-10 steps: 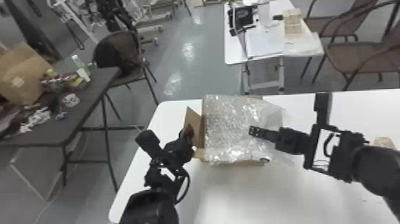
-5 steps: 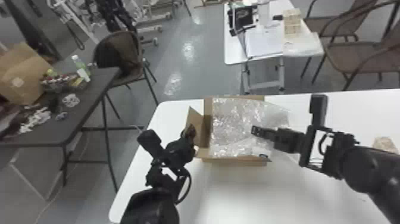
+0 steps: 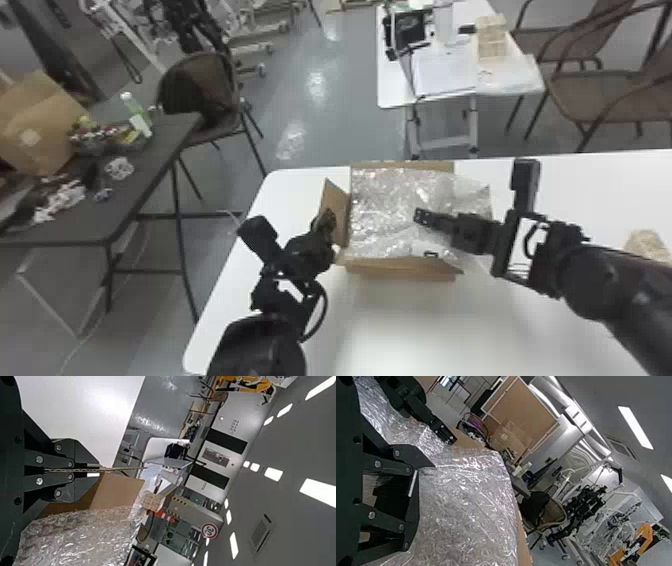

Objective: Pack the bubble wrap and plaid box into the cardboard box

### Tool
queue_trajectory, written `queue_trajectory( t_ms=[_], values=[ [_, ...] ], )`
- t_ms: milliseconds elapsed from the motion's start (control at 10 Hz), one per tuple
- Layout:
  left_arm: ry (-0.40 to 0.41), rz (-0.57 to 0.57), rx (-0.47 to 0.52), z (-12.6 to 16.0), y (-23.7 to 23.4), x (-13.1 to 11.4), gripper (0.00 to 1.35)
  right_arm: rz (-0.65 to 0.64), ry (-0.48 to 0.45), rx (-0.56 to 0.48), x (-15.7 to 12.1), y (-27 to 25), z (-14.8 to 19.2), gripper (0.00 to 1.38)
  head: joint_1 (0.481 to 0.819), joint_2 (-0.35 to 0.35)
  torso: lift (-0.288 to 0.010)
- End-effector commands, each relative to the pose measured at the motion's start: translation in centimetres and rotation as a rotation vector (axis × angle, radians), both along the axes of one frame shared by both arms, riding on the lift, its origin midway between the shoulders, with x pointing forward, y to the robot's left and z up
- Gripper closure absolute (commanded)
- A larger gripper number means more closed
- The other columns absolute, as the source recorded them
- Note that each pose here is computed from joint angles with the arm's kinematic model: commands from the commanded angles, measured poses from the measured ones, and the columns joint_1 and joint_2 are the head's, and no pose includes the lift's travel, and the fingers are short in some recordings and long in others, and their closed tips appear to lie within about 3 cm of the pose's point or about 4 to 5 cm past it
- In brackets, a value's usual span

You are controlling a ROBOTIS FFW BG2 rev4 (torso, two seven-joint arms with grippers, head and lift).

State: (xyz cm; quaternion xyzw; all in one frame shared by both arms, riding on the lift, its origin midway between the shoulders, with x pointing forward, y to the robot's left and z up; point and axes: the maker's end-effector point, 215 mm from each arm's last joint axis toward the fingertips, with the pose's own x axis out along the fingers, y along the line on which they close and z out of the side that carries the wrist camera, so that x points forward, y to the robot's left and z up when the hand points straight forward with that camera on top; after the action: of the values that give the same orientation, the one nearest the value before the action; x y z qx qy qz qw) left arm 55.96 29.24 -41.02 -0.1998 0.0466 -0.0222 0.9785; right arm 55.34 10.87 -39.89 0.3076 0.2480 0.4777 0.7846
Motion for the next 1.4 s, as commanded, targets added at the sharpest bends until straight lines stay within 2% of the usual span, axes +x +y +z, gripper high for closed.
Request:
queue_trajectory(
  t_ms=[0,100,200,300,400,500,600,800,900,1000,1300],
  values=[
    [0.001,-0.003,-0.002,0.0,-0.1,0.1,1.21,0.016,0.019,-0.004,-0.5,0.6,-0.6,1.18,0.695,0.350,-0.044],
    [-0.002,-0.006,-0.004,0.1,-0.3,0.2,1.21,0.031,0.021,-0.016,-0.7,0.9,-0.8,0.95,0.695,0.350,-0.044],
    [-0.002,-0.007,-0.004,0.1,-0.4,0.2,1.21,0.039,0.021,-0.017,-0.9,1.2,-0.8,0.48,0.695,0.350,-0.044],
    [-0.002,-0.007,-0.004,0.1,-0.4,0.2,1.21,0.046,0.010,-0.011,-1.0,1.4,-0.3,0.11,0.695,0.350,-0.044],
    [-0.003,-0.003,-0.008,0.1,-0.2,0.1,1.21,0.047,-0.004,0.003,-1.2,1.7,0.2,0.06,0.695,0.350,-0.044],
    [-0.006,0.005,-0.014,0.2,0.2,0.0,1.21,0.055,-0.035,0.021,-1.5,2.2,1.6,0.14,0.695,0.350,-0.044],
    [-0.007,0.007,-0.015,0.2,0.4,-0.1,1.21,0.041,-0.134,-0.021,-0.9,1.5,3.4,0.18,0.695,0.350,-0.044],
    [-0.001,0.018,-0.016,-0.2,1.0,-0.6,1.21,-0.052,-0.363,-0.185,0.6,-3.4,6.2,0.19,0.695,0.350,-0.044],
    [-0.001,0.026,-0.018,-0.4,1.5,-1.0,1.21,-0.136,-0.407,-0.260,0.9,-7.4,5.8,0.20,0.695,0.350,-0.044],
    [-0.002,0.034,-0.020,-0.4,2.0,-1.4,1.21,-0.222,-0.408,-0.288,0.4,-11.5,4.3,0.21,0.695,0.350,-0.044],
    [0.007,0.054,-0.019,-0.9,3.0,-2.2,1.21,-0.394,-0.422,-0.327,-4.3,-19.8,0.0,0.22,0.695,0.264,-0.044]
  ],
)
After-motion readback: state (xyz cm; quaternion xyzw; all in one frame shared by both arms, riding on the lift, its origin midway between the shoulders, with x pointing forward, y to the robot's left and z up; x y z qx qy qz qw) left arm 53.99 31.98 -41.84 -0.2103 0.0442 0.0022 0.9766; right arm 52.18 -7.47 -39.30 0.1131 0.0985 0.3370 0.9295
